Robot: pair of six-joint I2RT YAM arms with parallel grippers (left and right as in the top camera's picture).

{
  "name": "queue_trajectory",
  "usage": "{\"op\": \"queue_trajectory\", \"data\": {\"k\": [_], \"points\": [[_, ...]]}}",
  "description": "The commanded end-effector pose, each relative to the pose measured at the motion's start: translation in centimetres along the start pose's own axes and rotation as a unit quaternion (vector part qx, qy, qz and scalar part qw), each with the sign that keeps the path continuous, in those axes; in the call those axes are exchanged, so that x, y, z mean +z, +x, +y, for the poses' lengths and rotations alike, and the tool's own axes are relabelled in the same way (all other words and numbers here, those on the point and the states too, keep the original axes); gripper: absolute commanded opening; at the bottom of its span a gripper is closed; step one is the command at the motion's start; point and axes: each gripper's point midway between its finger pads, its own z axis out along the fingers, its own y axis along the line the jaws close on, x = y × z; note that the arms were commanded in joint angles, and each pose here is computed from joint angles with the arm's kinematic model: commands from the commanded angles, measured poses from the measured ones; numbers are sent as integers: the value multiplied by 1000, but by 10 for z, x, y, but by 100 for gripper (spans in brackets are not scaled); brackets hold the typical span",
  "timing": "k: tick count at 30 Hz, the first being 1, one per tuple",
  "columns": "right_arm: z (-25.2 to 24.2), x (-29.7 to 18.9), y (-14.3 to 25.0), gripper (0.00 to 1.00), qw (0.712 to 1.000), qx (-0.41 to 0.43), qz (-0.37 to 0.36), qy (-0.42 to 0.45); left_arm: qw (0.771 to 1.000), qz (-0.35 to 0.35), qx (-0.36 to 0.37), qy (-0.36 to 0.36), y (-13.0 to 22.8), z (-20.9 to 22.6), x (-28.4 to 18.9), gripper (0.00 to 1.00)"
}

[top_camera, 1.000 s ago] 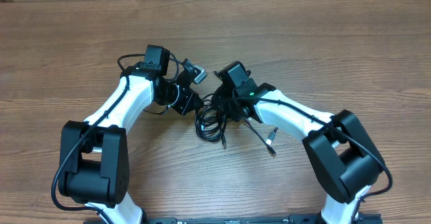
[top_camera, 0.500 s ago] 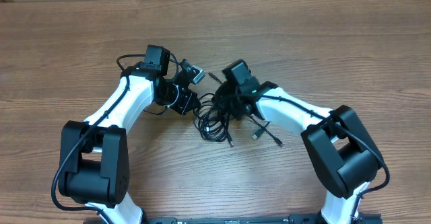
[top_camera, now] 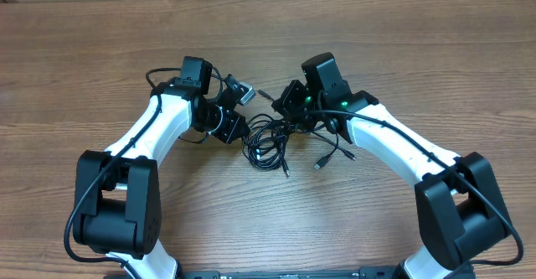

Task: Untangle cables
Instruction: 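Hold the coil with the left gripper and tug strands with the right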

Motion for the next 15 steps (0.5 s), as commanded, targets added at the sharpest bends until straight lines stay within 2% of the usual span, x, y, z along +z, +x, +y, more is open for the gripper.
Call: {"op": "queue_trajectory", "data": {"k": [1, 2, 3, 6, 7, 11, 15], "points": [[6, -15, -12, 4, 1000, -3, -14, -14, 1000, -7, 5, -5, -6, -4, -6, 11], [4, -15, -14, 4, 1000, 0, -15, -13, 1000, -7, 5, -5, -6, -4, -6, 21], [2, -15, -14, 4, 1000, 2, -14, -10, 1000, -7, 5, -5, -6, -4, -6, 25], [-4, -12, -10, 4, 1000, 5, -7, 2, 1000, -8, 6, -5, -6, -5, -5, 47], [-7, -9, -9, 4, 1000, 6, -8, 8, 1000, -8, 6, -5, -6, -5, -5, 50], [-20, 1, -7, 4, 999, 11, -5, 33, 1000, -3, -15, -5, -3, -4, -4, 52], [-21, 3, -4, 4, 999, 12, 2, 33, 999, 14, -34, 1, 16, -5, 6, 51]]}}
